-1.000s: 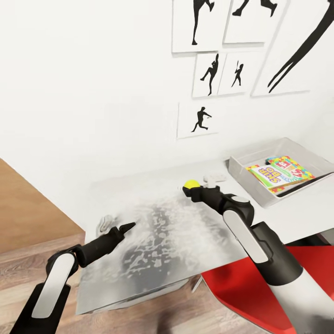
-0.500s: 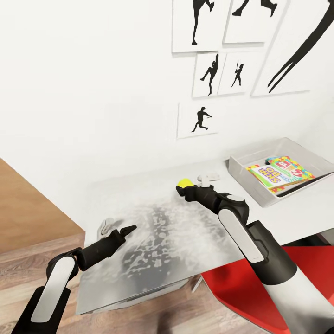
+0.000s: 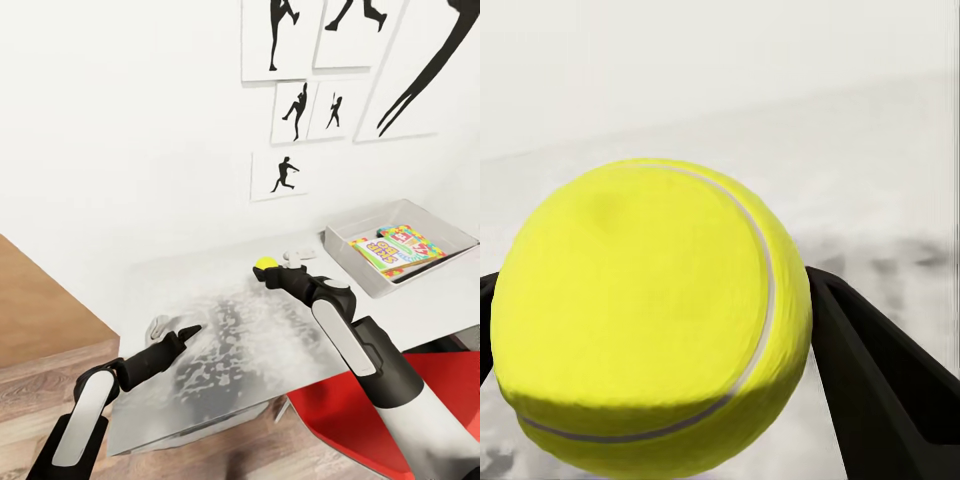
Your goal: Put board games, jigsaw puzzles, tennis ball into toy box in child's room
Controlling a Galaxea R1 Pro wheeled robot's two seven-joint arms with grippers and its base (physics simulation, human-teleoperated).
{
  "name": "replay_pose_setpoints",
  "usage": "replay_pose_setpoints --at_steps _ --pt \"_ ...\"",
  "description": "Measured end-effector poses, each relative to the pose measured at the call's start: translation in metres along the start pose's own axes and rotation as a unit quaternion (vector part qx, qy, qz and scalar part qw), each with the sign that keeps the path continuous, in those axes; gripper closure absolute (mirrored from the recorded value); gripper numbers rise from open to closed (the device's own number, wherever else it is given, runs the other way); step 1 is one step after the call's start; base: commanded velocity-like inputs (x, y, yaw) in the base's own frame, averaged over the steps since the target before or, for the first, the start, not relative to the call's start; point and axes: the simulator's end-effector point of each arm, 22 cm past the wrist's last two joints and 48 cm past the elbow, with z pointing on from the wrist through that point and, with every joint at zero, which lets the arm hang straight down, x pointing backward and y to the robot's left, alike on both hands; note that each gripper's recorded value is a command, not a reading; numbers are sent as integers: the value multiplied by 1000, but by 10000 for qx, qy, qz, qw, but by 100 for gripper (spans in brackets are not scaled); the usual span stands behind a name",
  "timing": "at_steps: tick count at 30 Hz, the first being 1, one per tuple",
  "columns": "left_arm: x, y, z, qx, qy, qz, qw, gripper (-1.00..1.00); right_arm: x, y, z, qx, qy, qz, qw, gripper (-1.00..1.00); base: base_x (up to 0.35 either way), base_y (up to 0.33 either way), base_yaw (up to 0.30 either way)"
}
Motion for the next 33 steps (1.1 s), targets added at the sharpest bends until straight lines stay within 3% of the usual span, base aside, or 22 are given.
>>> replay_pose_setpoints --at_steps 33 --pt "-2 -14 -7 92 -79 66 9999 -100 -13 16 -13 -227 -130 -146 9996 100 0 0 -22"
